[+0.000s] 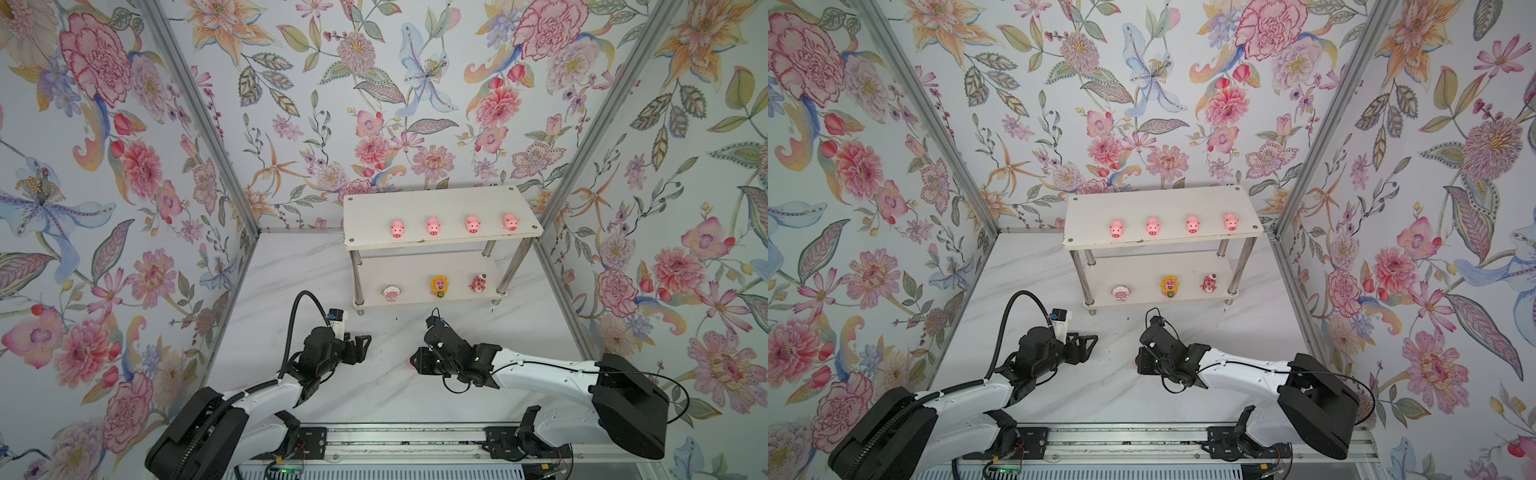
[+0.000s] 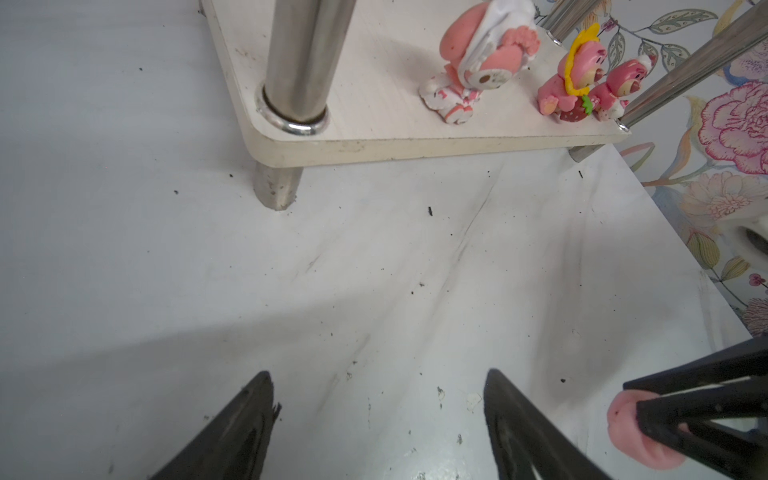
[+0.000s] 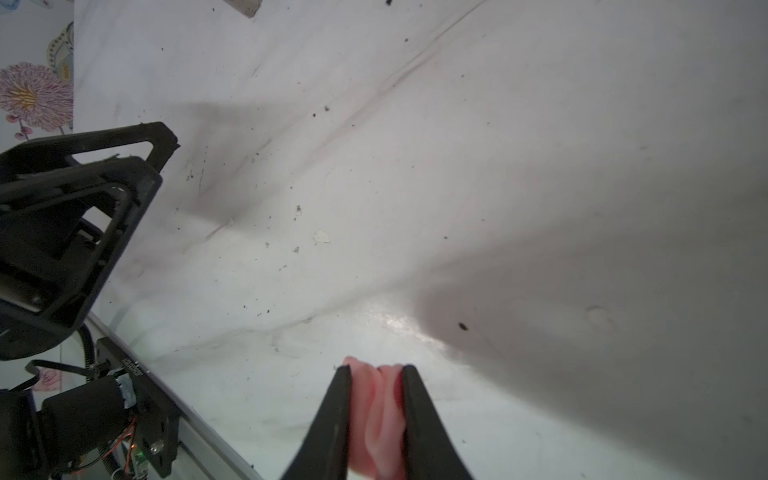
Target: Place and organize the plastic toys onto the shelf
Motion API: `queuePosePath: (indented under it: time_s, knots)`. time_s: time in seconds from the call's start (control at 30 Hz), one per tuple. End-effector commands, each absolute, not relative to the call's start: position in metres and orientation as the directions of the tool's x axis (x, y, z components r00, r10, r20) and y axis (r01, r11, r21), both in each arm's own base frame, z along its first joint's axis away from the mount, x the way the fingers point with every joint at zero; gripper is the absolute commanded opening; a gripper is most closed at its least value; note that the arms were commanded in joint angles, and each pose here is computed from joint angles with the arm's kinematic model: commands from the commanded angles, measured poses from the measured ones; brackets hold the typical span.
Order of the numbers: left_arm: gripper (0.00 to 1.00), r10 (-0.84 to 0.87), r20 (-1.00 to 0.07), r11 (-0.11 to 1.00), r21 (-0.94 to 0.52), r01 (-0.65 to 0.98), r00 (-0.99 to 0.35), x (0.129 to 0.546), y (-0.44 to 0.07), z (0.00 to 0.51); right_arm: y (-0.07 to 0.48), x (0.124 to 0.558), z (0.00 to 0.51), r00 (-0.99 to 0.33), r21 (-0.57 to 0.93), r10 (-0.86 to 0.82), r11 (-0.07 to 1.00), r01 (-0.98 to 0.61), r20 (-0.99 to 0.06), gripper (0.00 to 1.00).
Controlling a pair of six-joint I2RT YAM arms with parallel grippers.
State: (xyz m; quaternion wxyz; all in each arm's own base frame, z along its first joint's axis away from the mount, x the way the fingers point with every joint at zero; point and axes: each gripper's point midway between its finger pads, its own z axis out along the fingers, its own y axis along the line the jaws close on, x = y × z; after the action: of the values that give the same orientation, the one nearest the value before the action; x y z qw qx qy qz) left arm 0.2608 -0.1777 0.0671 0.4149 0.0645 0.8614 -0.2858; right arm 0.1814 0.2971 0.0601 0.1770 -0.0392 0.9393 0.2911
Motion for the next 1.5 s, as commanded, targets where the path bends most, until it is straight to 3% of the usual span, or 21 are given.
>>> queuePosePath:
  time_s: [0.0,0.13,0.2,0.37,0.57,0.63,0.73,0.8,1.03,1.47]
  knots:
    - [0.81,-0.149,-0.760,0.823,-0.450,0.346,-0.633,0.264,-0.176,0.072,0.321,0.179,0.060,-0.947,0.611,0.053,0.775,-0.160,-0.315,0.22]
    - [0.81,-0.144,-0.763,0.825,-0.444,0.349,-0.630,0.264,-0.176,0.073,0.322,0.173,0.040,-0.960,0.608,0.054,0.783,-0.131,-0.276,0.28]
    - [0.81,-0.140,-0.763,0.826,-0.441,0.351,-0.631,0.263,-0.175,0.073,0.319,0.172,0.037,-0.961,0.603,0.055,0.788,-0.125,-0.272,0.37]
    - [0.81,-0.139,-0.766,0.827,-0.438,0.352,-0.628,0.263,-0.175,0.073,0.306,0.179,0.051,-0.938,0.522,0.018,0.834,-0.176,-0.345,0.53]
    - [0.81,-0.143,-0.762,0.825,-0.444,0.349,-0.631,0.264,-0.176,0.073,0.288,0.187,0.084,-0.887,0.382,-0.075,0.883,-0.271,-0.456,0.55]
    - [0.81,-0.144,-0.762,0.824,-0.446,0.349,-0.632,0.264,-0.176,0.073,0.289,0.185,0.088,-0.881,0.371,-0.101,0.881,-0.295,-0.462,0.49]
    - [0.81,-0.147,-0.760,0.824,-0.448,0.346,-0.634,0.264,-0.175,0.072,0.295,0.174,0.080,-0.891,0.370,-0.149,0.871,-0.323,-0.429,0.11]
    - [0.81,-0.148,-0.757,0.825,-0.449,0.343,-0.637,0.263,-0.175,0.072,0.300,0.165,0.069,-0.898,0.358,-0.191,0.869,-0.342,-0.396,0.00]
    - [0.81,-0.148,-0.756,0.830,-0.446,0.336,-0.638,0.263,-0.174,0.071,0.312,0.147,0.043,-0.902,0.299,-0.275,0.876,-0.378,-0.333,0.00]
    - [0.81,-0.137,-0.749,0.830,-0.444,0.338,-0.648,0.265,-0.176,0.065,0.362,0.181,0.047,-0.849,0.262,-0.344,0.845,-0.466,-0.401,0.00]
